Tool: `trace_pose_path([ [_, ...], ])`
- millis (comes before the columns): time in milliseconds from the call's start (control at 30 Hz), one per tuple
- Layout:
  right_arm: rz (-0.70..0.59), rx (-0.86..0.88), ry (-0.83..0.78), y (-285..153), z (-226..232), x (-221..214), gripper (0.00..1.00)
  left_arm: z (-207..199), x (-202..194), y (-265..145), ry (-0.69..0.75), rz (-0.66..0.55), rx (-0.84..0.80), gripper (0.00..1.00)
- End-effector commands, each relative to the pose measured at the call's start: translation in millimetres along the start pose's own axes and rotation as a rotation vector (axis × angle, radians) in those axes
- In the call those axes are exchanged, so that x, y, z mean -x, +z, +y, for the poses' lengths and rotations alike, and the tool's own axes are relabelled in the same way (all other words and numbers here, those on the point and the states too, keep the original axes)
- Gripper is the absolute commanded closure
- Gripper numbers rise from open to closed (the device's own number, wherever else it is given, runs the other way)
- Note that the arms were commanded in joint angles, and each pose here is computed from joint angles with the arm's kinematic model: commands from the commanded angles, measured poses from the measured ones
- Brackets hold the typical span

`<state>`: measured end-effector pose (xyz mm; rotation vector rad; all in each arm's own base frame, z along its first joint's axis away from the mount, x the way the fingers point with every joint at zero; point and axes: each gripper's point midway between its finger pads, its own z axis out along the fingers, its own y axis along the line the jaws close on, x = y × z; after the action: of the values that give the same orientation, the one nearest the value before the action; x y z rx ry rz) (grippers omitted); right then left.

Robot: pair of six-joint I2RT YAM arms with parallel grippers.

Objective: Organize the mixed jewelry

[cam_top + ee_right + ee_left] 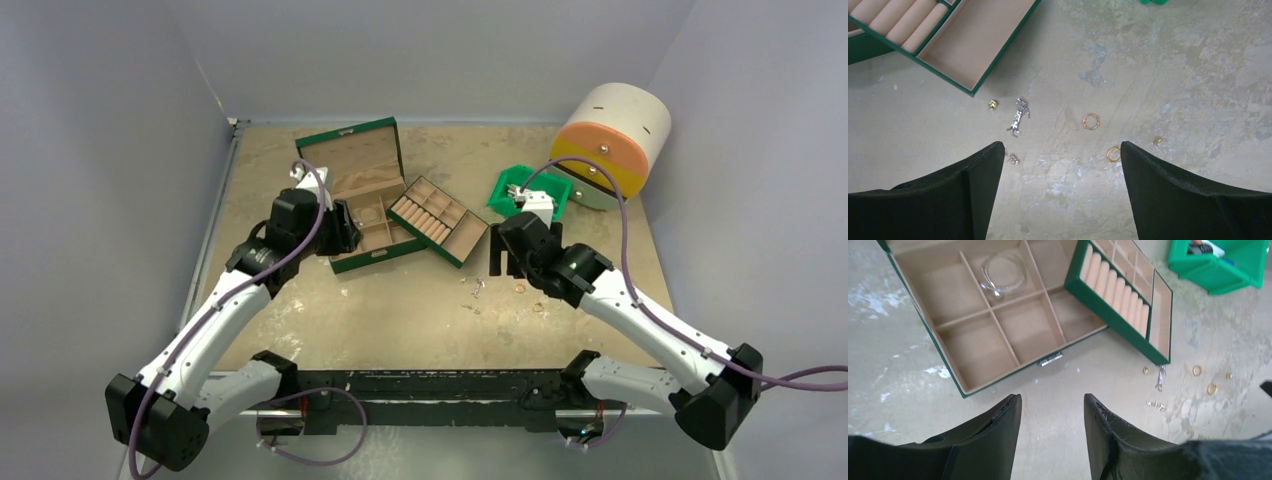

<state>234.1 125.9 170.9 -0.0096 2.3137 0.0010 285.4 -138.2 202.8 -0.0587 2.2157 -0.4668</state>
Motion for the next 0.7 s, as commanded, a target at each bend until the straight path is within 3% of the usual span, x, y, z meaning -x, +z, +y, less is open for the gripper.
trace_pose_path([
  [0, 0.025, 0.038, 0.008, 4.9, 4.0, 13.7, 0.12, -14.6, -7.1, -3.1, 0.052, -0.020, -0.130, 0.51],
  [233, 0.076, 0.173, 0.152, 18.3, 45.2, 25.3, 0.14, -19.1, -11.3, -6.2, 0.063, -0.063, -0.188, 0.50],
  [667, 0.089, 0.107, 0.507, 61.8, 78.3, 60.4, 0.22, -10.3, -10.2, -14.3, 0.065, -0.088, -0.146, 0.50],
])
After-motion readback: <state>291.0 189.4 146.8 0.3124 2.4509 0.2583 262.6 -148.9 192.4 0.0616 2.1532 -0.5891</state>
